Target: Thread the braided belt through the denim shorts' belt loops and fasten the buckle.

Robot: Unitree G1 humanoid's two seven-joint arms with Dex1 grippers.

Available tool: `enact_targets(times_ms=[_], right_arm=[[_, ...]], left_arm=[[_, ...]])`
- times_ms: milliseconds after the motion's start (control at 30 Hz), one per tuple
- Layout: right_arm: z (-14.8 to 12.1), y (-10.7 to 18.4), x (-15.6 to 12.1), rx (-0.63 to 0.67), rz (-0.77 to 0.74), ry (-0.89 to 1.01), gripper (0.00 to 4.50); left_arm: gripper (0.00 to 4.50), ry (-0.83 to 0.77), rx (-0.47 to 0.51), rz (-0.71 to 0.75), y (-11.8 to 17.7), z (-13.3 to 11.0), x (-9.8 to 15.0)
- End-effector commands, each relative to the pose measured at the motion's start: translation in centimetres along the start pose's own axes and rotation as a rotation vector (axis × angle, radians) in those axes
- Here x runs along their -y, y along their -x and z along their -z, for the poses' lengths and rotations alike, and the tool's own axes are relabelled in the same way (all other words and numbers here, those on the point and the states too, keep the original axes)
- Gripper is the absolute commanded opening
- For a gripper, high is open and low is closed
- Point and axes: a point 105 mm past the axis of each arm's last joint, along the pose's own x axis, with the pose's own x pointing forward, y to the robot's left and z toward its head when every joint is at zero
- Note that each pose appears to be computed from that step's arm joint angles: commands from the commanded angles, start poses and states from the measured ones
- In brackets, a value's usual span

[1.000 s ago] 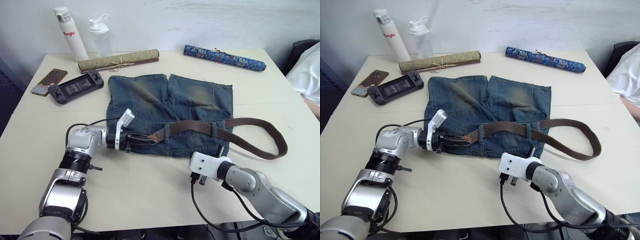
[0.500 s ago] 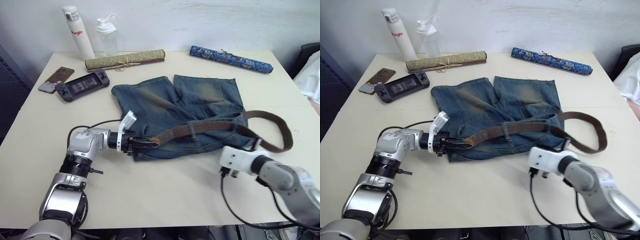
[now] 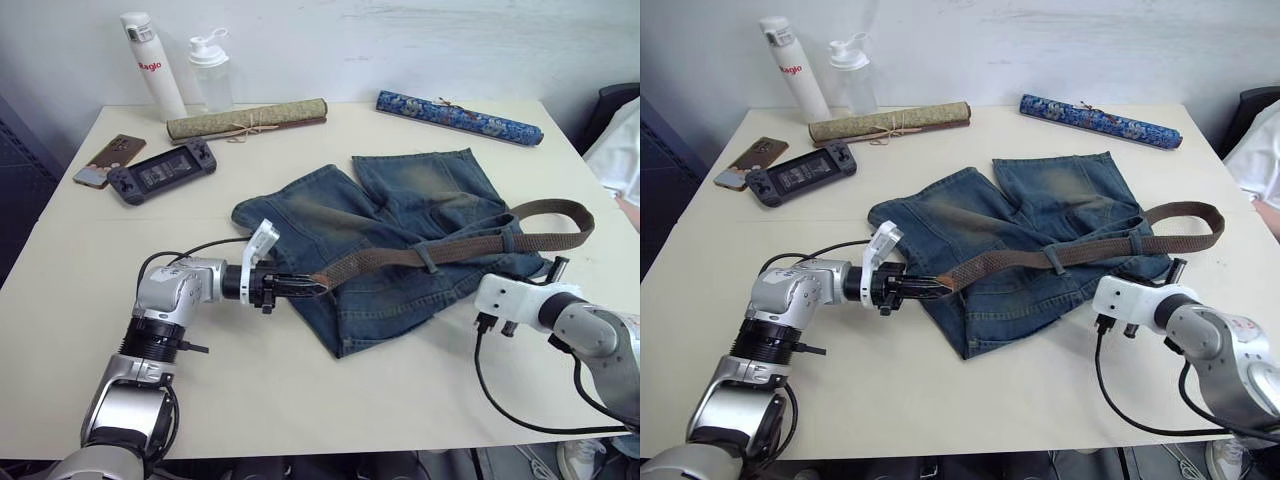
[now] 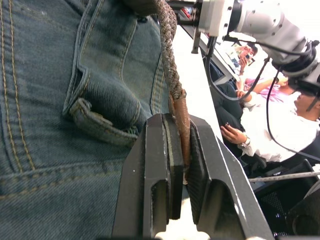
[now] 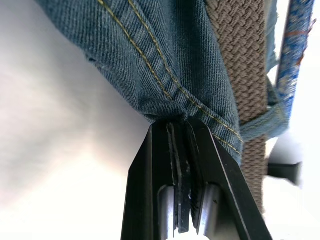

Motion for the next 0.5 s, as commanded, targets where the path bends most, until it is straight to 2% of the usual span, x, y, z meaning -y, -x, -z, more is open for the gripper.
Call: enact_targets(times_ms=[33,100,167,200,233,267,367,433,500], right_arm=[[-1.6,0.8,1.7,0.070,0.055,-0.095,0.77],[-1.9,1.6,2.5,0.095,0.065,-0.184,1.50],[-2.0,2.8,3.3,0.126,0.048,-0.273,2.42],[-2.2,3.7,3.2,0.150,-0.010,-0.316,2.99],[-2.5,4.6,3.2,0.180,-0.056,-0.365,3.33],[-2.8,5.2,3.2,0.200,-0.087,-0.396,3.33],[-4.9,7.7,3.1,0.353,-0.265,-0.659,3.33],[-6.8,8.6,1.6,0.434,-0.447,-0.833,3.33],[-9.2,8.6,0.3,0.529,-0.568,-0.966,3.33]], left_arm=[[0.00,-0.036,0.035,0.033,-0.1,-0.9,1.0],[0.00,-0.037,0.036,0.035,-0.1,-0.9,1.1],[0.00,-0.037,0.037,0.034,0.0,-0.9,1.2],[0.00,-0.037,0.039,0.030,0.0,-0.9,1.3],[0.00,-0.034,0.045,0.027,0.1,-0.9,1.4],[0.00,-0.031,0.049,0.025,0.2,-0.9,1.4],[0.00,-0.032,0.059,0.012,0.4,-0.9,1.6],[0.00,-0.039,0.063,0.004,0.6,-0.9,1.8],[0.00,-0.051,0.067,-0.001,0.6,-0.9,2.0]])
